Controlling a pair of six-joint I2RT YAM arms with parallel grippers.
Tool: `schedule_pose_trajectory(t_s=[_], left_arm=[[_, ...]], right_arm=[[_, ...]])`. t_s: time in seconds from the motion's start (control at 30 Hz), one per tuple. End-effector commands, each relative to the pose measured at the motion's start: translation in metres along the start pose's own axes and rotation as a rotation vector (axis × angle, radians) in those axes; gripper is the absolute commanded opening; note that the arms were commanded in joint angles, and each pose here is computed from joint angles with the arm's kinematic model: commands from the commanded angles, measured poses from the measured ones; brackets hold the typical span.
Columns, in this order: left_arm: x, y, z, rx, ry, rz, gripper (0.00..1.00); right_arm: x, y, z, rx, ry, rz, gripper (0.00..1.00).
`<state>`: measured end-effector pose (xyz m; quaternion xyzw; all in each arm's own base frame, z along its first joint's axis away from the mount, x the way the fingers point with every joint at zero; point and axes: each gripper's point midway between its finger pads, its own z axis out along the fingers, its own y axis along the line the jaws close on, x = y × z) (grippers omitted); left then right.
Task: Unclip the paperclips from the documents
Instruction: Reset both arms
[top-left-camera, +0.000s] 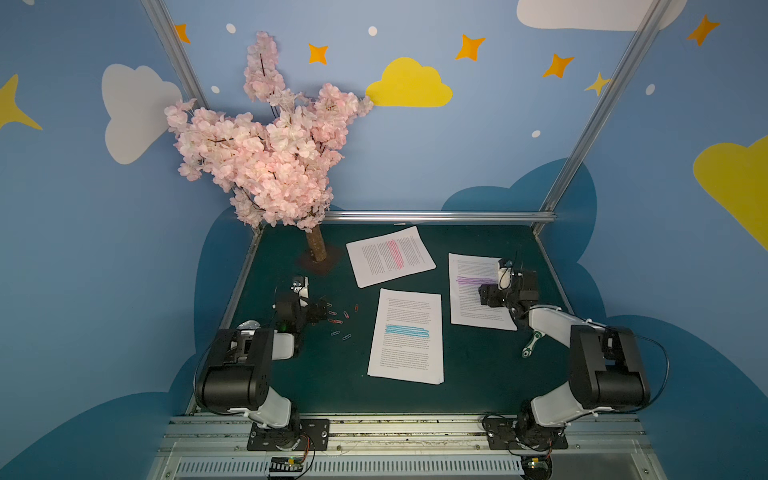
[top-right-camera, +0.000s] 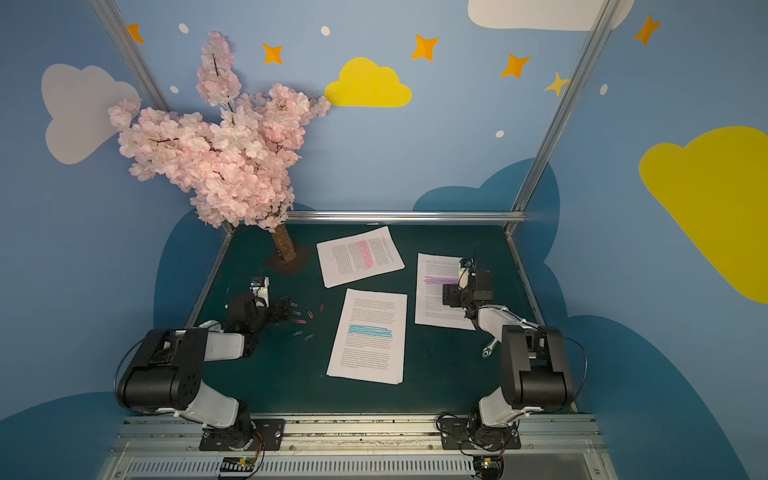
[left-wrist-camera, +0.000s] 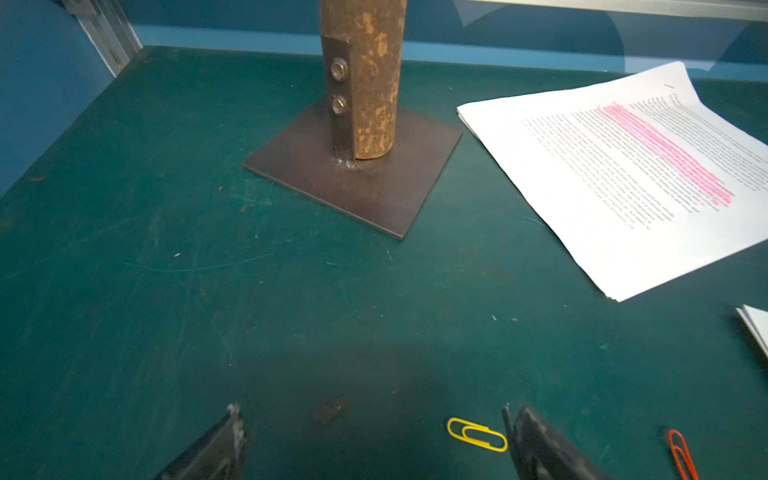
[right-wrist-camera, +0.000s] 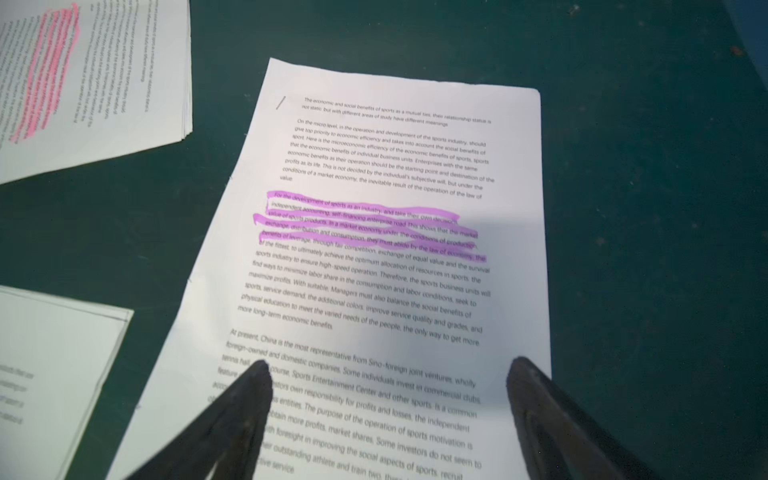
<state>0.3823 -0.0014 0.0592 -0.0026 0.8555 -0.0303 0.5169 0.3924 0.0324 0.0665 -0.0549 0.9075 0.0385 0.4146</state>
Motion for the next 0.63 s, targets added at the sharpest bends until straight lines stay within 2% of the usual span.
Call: schedule_pose_trajectory(t_s=[0.0,0.07,0.13,0.17,0.2,0.27,0.33,0.6], left_arm=[[-0.028,-0.009,-0.001,0.038,-0.12,0.044,0.99],[-0.027,-0.009,-0.002,0.035,-0.084,0.044,0.99],[-0.026,-0.008,-0.001,0.032,-0.093,0.043,0.99],[-0.027,-0.009,-0.001,0.033,-0.099,0.044,0.99],[-0.028,-0.008,-0.001,0.031,-0.099,0.043,0.99],[-0.027,-0.008,0.0,0.031,-0.078,0.037,0.99],[-0.026,-0.008,0.003,0.033,-0.067,0.036,1.0],[-0.027,-0.006,-0.001,0.028,-0.074,0.028,0.99]], right_arm=[[-0.022,-0.006,-0.011,0.046,-0.147,-0.024,0.9],[-0.019,-0.005,-0.013,0.039,-0.184,-0.027,0.9],[-0.02,-0.006,-0.014,0.046,-0.299,-0.015,0.9],[-0.019,-0.006,-0.014,0.049,-0.308,-0.008,0.91],[-0.019,-0.006,-0.014,0.049,-0.299,-0.007,0.91],[-0.01,-0.004,-0.012,0.034,-0.195,-0.033,0.9],[-0.016,-0.004,-0.013,0.037,-0.24,-0.03,0.91],[-0.014,-0.002,-0.013,0.029,-0.208,-0.038,0.9]])
